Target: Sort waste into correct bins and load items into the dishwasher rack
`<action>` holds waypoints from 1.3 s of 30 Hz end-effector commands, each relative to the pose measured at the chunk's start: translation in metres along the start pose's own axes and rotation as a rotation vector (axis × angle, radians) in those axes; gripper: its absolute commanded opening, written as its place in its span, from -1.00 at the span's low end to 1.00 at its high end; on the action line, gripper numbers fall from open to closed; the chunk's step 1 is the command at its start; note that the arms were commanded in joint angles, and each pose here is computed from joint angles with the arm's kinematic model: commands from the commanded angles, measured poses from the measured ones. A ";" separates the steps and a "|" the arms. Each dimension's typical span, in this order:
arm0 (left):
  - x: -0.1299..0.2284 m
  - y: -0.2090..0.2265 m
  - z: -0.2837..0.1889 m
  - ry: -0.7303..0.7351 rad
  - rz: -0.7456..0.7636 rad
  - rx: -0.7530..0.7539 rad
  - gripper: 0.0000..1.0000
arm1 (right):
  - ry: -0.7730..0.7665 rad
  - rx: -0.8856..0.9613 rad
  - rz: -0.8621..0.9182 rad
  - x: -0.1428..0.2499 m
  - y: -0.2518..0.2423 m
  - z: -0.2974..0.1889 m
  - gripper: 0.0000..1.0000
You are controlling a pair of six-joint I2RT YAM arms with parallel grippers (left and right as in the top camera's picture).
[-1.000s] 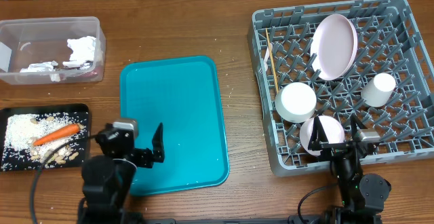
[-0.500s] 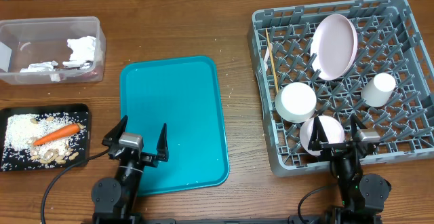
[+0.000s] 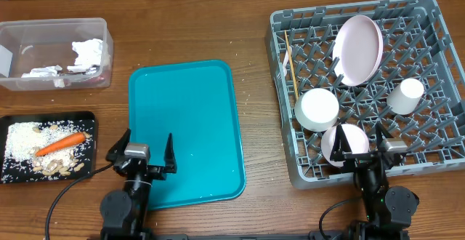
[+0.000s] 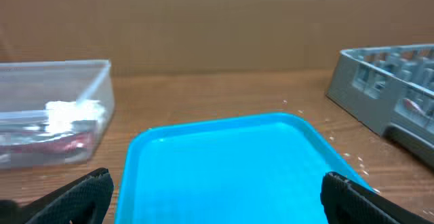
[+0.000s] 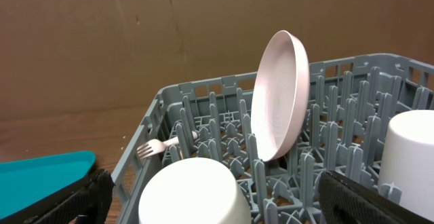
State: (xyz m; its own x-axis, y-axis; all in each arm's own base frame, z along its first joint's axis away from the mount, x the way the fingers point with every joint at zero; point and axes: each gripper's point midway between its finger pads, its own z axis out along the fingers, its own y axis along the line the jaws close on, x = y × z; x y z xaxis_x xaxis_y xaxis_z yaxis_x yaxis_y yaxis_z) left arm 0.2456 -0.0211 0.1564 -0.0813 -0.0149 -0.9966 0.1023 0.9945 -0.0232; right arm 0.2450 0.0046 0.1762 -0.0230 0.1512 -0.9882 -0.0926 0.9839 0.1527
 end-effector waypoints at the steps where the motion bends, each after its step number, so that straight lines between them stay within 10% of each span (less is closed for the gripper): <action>1: 0.000 0.015 -0.001 -0.006 0.009 -0.068 1.00 | -0.008 0.001 -0.005 0.001 -0.001 0.000 1.00; 39: 0.000 0.023 -0.002 -0.006 0.007 -0.104 0.99 | -0.008 0.001 -0.005 0.001 -0.001 0.000 1.00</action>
State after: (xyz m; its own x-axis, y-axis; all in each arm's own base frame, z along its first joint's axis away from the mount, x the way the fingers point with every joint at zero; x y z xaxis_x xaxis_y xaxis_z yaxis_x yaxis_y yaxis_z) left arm 0.2464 -0.0015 0.1561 -0.0809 -0.0202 -0.9965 0.0167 0.9996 -0.0217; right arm 0.2450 0.0046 0.1762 -0.0230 0.1516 -0.9882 -0.0926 0.9839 0.1531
